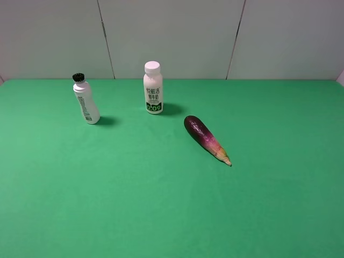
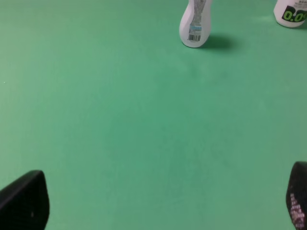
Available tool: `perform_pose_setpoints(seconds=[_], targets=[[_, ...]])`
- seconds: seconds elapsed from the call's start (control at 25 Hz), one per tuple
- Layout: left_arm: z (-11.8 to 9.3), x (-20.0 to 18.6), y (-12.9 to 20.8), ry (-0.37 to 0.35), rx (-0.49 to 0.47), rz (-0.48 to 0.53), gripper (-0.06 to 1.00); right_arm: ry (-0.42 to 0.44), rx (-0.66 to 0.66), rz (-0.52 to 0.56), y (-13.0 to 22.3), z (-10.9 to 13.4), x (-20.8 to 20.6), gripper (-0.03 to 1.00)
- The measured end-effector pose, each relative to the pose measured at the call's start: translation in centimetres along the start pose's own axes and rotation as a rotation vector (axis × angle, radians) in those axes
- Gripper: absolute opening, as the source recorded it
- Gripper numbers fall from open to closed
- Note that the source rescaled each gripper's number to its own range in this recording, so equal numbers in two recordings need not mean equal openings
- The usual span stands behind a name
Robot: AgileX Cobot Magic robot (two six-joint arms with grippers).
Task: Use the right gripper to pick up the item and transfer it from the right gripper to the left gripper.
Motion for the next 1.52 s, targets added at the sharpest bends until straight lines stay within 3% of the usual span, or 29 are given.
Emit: perform_pose_setpoints(seconds=[0.32, 0.64, 1.04, 1.52], targets=[[0.0, 0.0, 0.0, 0.000, -0.001, 0.000, 0.98, -0.090, -0.128, 0.175, -5.0, 1.2, 3.7, 1.00], [0.0, 0.0, 0.0, 0.000, -0.001, 0.000, 0.98, -0.235, -0.324, 0.286, -7.5, 4.8, 8.7, 1.00], [0.0, 0.0, 0.0, 0.000, -0.001, 0.000, 0.98, -0.352, -0.535, 0.396, -6.4, 10.5, 15.2, 1.00], [0.0, 0.0, 0.0, 0.000, 0.000, 0.000, 0.98, -0.342, -0.551, 0.477, -3.6, 12.8, 23.3, 1.00]])
Point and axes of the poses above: a point on each arm's last joint axis where the gripper is mounted, x pointing out along that axis toward the gripper, z along the wrist's bending axis when the last joint is at zero, y = z × x, the point moved 1 cm from there along x, pointing out along that axis toward the gripper, and after that the axes turned 3 degrees about -x, right-handed, at the moved point
